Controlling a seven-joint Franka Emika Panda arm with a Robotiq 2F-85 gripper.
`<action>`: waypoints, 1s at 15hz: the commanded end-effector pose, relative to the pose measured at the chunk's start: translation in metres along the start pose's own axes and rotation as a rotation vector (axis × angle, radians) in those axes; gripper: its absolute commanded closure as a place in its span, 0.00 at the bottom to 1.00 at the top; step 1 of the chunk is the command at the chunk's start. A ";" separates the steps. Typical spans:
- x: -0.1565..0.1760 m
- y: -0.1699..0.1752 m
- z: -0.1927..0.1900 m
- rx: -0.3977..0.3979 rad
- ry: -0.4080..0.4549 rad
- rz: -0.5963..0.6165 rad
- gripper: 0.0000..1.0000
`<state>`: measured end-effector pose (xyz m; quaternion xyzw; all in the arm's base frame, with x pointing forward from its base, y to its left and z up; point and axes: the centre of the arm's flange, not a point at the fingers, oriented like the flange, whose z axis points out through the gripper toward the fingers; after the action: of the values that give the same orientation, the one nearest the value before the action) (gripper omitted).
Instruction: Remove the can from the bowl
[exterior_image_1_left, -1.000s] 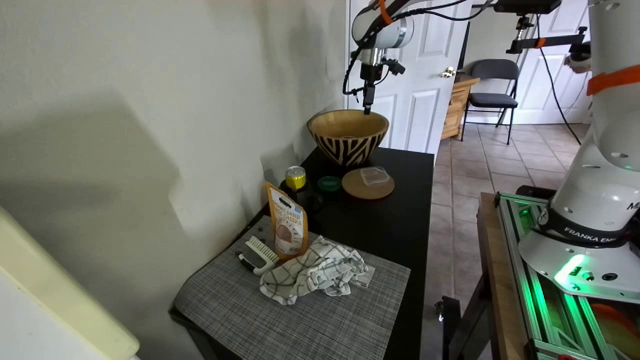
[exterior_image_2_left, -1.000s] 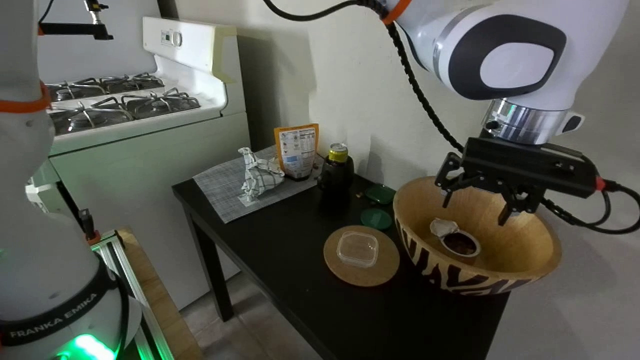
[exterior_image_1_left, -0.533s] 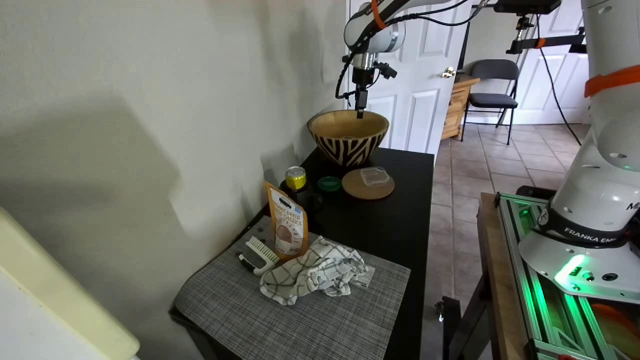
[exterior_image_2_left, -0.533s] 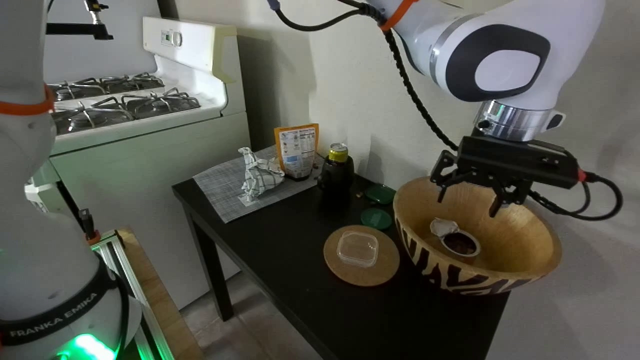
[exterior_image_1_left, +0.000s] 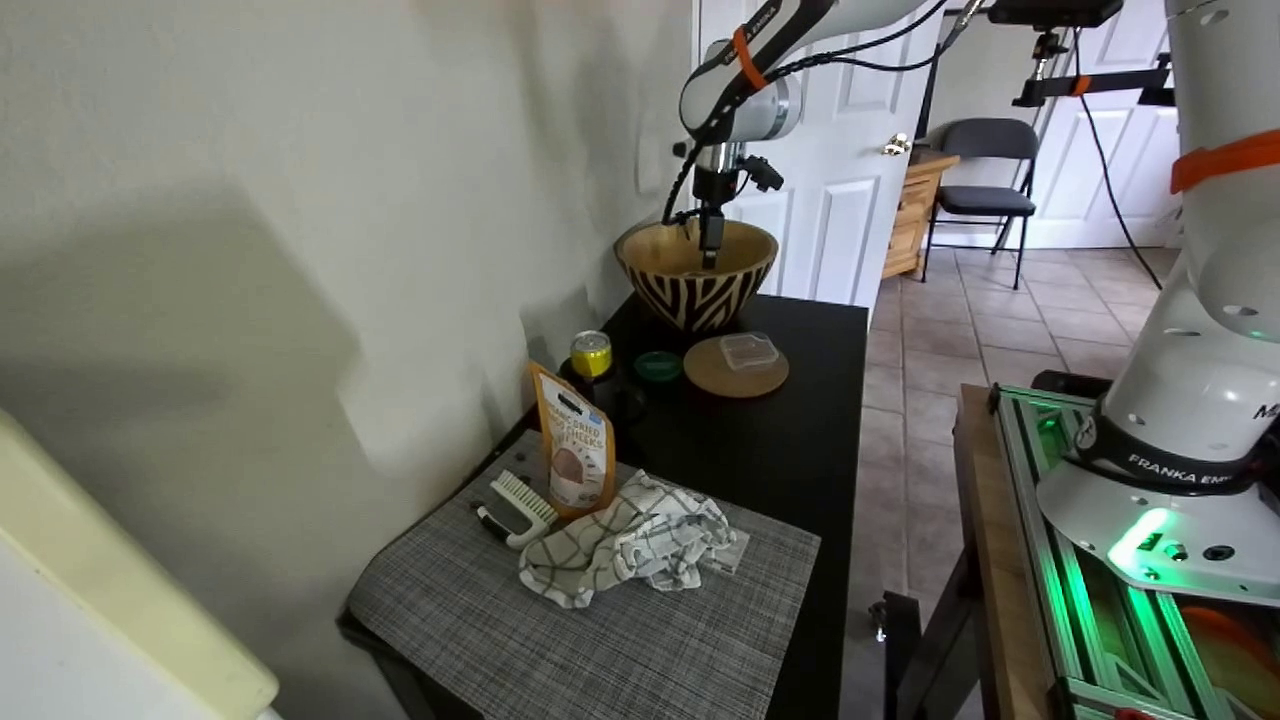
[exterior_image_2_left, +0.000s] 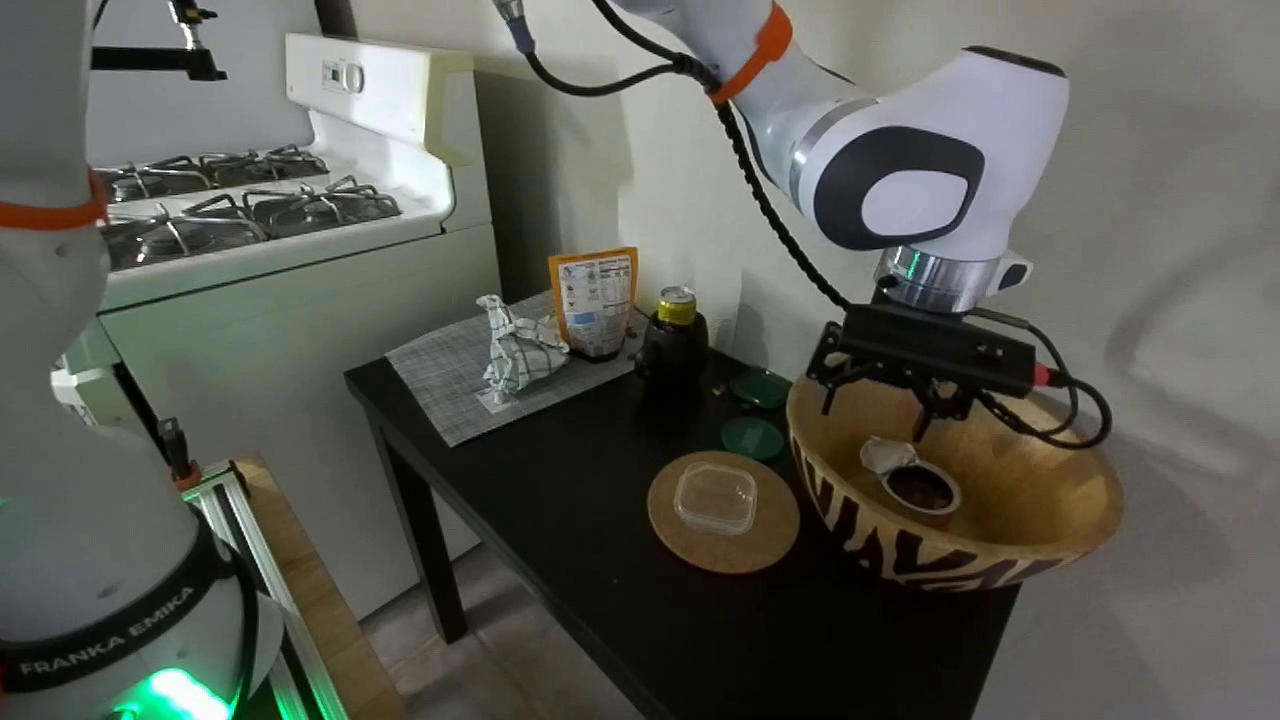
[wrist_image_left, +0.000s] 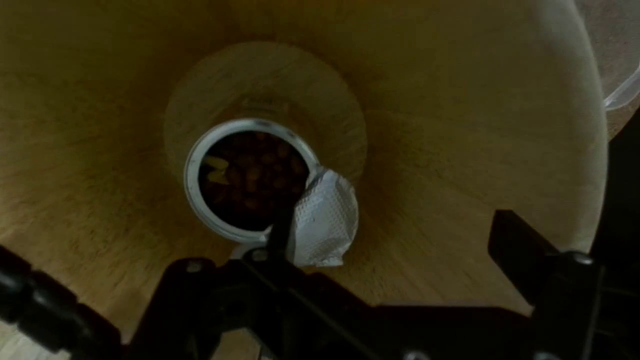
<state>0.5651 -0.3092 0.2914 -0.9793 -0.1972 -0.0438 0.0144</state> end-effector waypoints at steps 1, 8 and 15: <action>-0.040 0.007 0.011 0.014 0.013 0.079 0.00; -0.039 0.022 0.019 -0.080 0.067 0.096 0.18; -0.027 0.023 0.038 -0.077 0.055 0.026 0.22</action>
<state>0.5495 -0.3370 0.2671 -0.9830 -0.1637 -0.0813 -0.0191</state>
